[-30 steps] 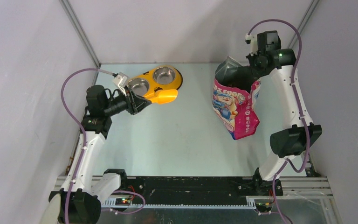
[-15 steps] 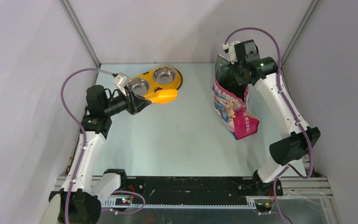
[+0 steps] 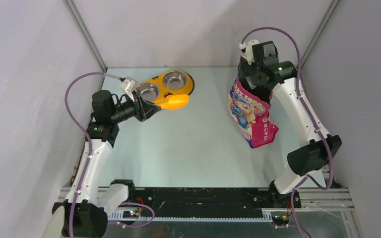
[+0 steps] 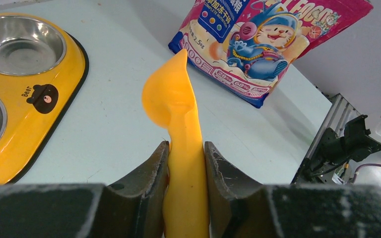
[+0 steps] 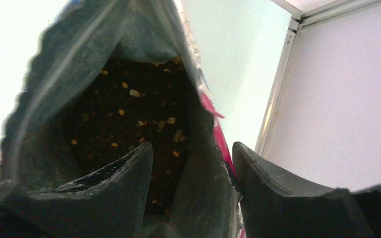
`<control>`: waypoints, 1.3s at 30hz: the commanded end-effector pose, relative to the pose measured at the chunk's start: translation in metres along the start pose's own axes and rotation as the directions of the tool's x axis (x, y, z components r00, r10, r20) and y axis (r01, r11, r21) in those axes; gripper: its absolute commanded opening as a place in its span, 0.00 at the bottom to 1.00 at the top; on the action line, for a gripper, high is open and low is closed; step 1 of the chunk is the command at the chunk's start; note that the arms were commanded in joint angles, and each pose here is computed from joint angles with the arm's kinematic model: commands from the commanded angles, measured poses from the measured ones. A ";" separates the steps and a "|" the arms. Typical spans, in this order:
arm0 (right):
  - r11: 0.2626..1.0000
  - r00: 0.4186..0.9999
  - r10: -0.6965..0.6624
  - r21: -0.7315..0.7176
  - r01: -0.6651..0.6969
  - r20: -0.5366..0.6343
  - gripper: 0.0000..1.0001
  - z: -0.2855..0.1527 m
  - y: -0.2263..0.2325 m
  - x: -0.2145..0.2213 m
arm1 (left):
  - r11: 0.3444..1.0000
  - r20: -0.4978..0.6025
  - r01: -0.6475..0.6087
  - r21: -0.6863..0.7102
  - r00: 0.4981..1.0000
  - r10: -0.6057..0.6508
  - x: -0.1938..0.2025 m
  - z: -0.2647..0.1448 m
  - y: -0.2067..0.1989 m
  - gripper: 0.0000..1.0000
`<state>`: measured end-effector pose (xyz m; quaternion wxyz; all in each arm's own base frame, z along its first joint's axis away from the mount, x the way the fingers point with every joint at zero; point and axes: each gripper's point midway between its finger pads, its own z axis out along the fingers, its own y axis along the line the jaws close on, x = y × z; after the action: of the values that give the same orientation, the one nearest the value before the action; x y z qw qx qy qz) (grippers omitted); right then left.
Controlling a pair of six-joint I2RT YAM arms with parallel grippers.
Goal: Serve the pet food
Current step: Collect the pet food from the pet food bag.
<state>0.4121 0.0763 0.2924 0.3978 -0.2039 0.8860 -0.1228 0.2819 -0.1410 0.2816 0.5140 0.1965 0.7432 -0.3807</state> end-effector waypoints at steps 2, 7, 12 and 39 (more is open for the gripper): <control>0.996 0.998 0.042 0.075 -0.046 0.053 0.70 -0.010 -0.034 -0.009 | 1.000 0.027 -0.017 0.008 0.999 0.017 -0.006 0.000 0.000 0.00; 0.998 0.999 0.028 0.062 -0.030 0.040 0.97 -0.007 -0.040 -0.001 | 1.000 0.023 -0.012 0.011 1.000 0.012 -0.006 0.001 0.000 0.00; 0.999 0.998 0.041 0.010 -0.041 0.048 0.99 -0.008 -0.042 0.002 | 1.000 0.023 -0.012 0.011 1.000 0.011 -0.005 0.001 0.000 0.00; 0.951 0.963 0.197 -0.203 -0.232 -0.182 0.34 0.013 -0.004 0.045 | 1.000 0.032 -0.003 -0.010 0.999 0.003 -0.008 -0.003 0.008 0.00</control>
<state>0.3869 0.0481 0.2485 0.2950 -0.1463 0.9442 -0.0022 0.2871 -0.1342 0.2778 0.5127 0.1827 0.7488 -0.3781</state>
